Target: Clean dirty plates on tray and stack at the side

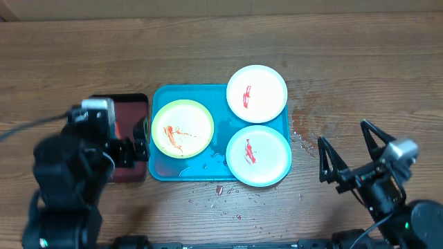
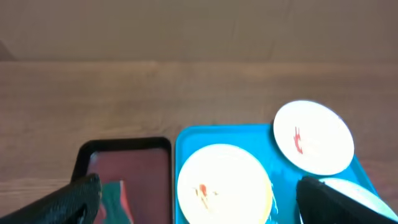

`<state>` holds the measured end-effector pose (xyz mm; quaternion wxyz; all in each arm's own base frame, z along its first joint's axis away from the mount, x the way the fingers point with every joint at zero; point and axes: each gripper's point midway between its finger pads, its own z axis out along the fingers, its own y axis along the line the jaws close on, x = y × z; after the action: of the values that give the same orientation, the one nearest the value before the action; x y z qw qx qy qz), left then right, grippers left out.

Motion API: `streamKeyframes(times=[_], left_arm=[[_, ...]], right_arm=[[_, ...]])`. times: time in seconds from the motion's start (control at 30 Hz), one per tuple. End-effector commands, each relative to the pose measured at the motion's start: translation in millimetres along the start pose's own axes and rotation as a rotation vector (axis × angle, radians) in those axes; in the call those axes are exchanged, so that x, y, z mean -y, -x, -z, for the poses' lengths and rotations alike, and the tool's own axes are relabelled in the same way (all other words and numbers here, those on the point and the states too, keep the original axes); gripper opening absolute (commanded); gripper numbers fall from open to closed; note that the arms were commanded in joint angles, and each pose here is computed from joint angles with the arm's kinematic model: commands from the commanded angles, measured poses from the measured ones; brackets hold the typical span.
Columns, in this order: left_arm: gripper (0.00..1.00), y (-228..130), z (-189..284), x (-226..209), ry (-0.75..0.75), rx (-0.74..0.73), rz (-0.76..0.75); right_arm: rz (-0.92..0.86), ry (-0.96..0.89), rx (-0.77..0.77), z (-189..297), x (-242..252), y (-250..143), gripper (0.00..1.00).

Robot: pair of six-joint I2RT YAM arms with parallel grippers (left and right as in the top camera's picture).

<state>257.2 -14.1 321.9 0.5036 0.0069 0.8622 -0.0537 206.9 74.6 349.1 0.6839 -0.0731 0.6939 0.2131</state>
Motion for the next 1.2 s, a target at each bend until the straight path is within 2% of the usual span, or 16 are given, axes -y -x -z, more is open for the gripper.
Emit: streamKeyframes(times=[0.0, 0.2, 0.33, 0.47, 0.53, 0.7, 0.73, 0.77, 0.8, 0.87, 0.97, 1.17], left_arm=[[1.0, 19, 1, 10, -0.055, -0.072, -0.016], [1.0, 36, -5, 34, -0.195, -0.305, 0.044], [1.0, 40, -12, 31, -0.183, -0.426, 0.069], [1.0, 36, -32, 16, -0.107, -0.487, 0.064], [1.0, 34, -44, 7, -0.067, -0.502, 0.057], [1.0, 28, -77, -6, -0.015, -0.548, 0.051], [1.0, 26, -81, -6, -0.015, -0.562, 0.053], [1.0, 24, -86, -8, -0.01, -0.573, 0.053], [1.0, 22, -89, -10, -0.001, -0.585, 0.053], [1.0, 19, -90, -24, 0.071, -0.599, 0.044], [1.0, 22, -82, -60, 0.253, -0.584, 0.087], [1.0, 18, -83, -62, 0.268, -0.597, 0.129]], right_arm=[[-0.016, 0.057, -0.077, -11, -12, 11, 1.0], [-0.127, 0.06, -0.387, -54, -9, -2, 1.0], [-0.225, 0.033, -0.643, -74, -4, -20, 1.0], [-0.307, -0.017, -0.86, -92, 6, -47, 1.0], [-0.328, -0.017, -0.901, -109, 12, -61, 1.0], [-0.453, 0.144, -0.986, -144, -2, -93, 1.0], [-0.474, 0.182, -0.992, -150, -6, -98, 0.97], [-0.481, 0.202, -1.001, -158, -9, -104, 0.84], [-0.485, 0.198, -1.011, -163, -10, -111, 0.77], [-0.517, 0.112, -1.034, -177, -7, -127, 0.7], [-0.426, -0.057, -1.064, -203, -29, -172, 0.7], [-0.321, -0.194, -1.044, -230, -60, -224, 0.67]])
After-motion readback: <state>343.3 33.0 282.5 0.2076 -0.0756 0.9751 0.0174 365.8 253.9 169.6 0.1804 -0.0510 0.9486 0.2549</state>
